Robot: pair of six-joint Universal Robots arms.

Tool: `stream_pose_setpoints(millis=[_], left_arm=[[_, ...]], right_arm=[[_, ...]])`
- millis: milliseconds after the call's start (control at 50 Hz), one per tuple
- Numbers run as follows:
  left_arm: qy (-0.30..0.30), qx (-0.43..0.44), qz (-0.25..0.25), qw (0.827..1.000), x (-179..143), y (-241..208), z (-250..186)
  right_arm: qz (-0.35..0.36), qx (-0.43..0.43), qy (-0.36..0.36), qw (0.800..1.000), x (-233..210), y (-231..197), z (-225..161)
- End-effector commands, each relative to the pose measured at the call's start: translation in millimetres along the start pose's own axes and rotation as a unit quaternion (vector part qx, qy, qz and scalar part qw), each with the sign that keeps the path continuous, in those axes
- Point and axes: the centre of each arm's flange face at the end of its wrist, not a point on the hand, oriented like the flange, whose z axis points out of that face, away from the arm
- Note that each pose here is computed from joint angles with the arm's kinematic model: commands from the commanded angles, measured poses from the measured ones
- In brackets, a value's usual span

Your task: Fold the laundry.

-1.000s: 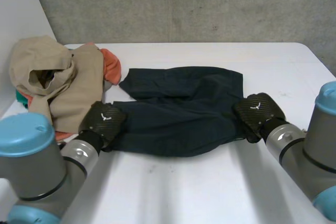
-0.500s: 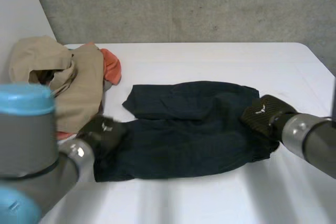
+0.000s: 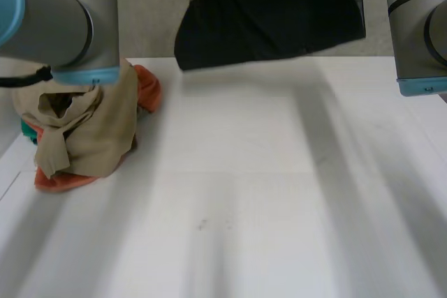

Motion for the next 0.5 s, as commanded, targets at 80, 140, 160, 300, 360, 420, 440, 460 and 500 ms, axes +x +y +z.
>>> stream_pose_setpoints(millis=[80, 140, 160, 300, 360, 420, 440, 460, 500], left_arm=[[0.121, -0.172, 0.009, 0.977, 28.1, 46.6, -102.8], [0.162, -0.224, 0.011, 0.961, 39.0, 62.8, -144.0], [0.173, -0.236, 0.011, 0.956, 42.4, 66.1, -154.9], [0.25, -0.351, 0.026, 0.902, 63.0, 103.9, -242.1], [0.28, -0.387, 0.029, 0.878, 59.6, 96.4, -263.9], [0.296, -0.404, 0.031, 0.865, 52.5, 81.1, -269.2], [0.304, -0.414, 0.031, 0.858, 45.8, 69.3, -270.7], [0.306, -0.419, 0.032, 0.854, 41.7, 63.4, -270.9], [0.311, -0.432, 0.035, 0.846, 33.0, 52.4, -273.7]], right_arm=[[0.019, -0.142, -0.107, 0.984, -40.3, 47.3, -52.2], [0.026, -0.212, -0.158, 0.964, -64.7, 76.9, -85.4], [0.027, -0.231, -0.173, 0.957, -72.1, 84.7, -95.6], [0.029, -0.352, -0.261, 0.898, -107.6, 126.5, -165.7], [0.03, -0.39, -0.285, 0.875, -107.8, 125.7, -184.3], [0.033, -0.42, -0.305, 0.854, -104.9, 121.4, -198.2], [0.035, -0.436, -0.315, 0.842, -100.8, 117.1, -204.5], [0.036, -0.443, -0.319, 0.837, -98.2, 112.9, -206.7], [0.038, -0.455, -0.329, 0.827, -92.0, 103.6, -209.9]])
